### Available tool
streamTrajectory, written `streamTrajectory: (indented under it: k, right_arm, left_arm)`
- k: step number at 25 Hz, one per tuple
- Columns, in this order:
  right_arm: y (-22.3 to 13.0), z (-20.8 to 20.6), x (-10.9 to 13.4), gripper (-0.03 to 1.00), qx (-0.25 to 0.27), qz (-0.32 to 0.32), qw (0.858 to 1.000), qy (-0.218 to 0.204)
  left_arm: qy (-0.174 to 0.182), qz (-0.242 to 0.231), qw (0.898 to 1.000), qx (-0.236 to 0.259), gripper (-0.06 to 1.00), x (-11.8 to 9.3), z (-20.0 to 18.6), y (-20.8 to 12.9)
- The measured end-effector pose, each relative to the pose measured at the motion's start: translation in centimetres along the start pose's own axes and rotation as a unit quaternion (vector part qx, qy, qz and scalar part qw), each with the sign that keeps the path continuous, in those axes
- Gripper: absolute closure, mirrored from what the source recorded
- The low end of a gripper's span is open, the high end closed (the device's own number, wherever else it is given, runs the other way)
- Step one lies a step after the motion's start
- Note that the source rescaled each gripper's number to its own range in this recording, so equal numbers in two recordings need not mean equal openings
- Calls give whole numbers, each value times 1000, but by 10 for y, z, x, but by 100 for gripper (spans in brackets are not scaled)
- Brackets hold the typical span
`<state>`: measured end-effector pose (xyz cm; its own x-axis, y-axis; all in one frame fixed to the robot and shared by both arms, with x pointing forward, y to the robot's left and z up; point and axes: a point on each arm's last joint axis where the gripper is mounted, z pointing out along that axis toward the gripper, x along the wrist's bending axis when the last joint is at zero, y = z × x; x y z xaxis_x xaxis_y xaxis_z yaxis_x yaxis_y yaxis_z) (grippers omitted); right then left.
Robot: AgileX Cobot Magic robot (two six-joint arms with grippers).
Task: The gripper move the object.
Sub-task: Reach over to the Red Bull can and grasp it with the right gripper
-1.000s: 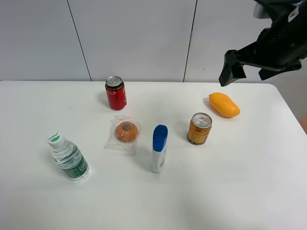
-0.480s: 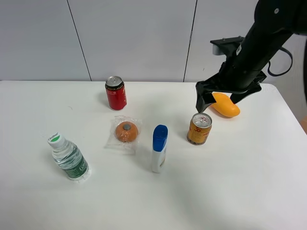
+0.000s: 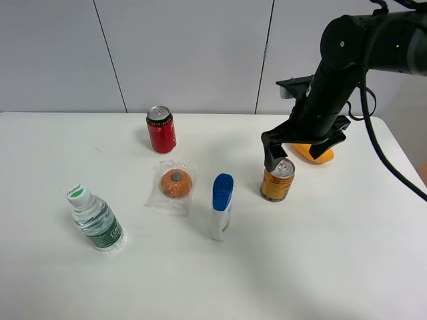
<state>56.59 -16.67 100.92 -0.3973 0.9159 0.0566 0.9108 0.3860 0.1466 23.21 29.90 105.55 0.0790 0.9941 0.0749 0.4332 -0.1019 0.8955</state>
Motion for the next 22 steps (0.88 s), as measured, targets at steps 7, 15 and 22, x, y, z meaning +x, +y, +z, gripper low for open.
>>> streamTrajectory:
  k: [7,15,22]
  right_arm:
    - [7,19,-2,6,5,-5,1000,-2]
    - [13,50,-4,6,22,-6,1000,-3]
    - [16,69,-5,6,31,-4,1000,-2]
  left_arm:
    - [0,0,1000,0,-6,0,0,0]
    - [0,0,1000,0,-6,0,0,0]
    - [0,0,1000,0,-6,0,0,0]
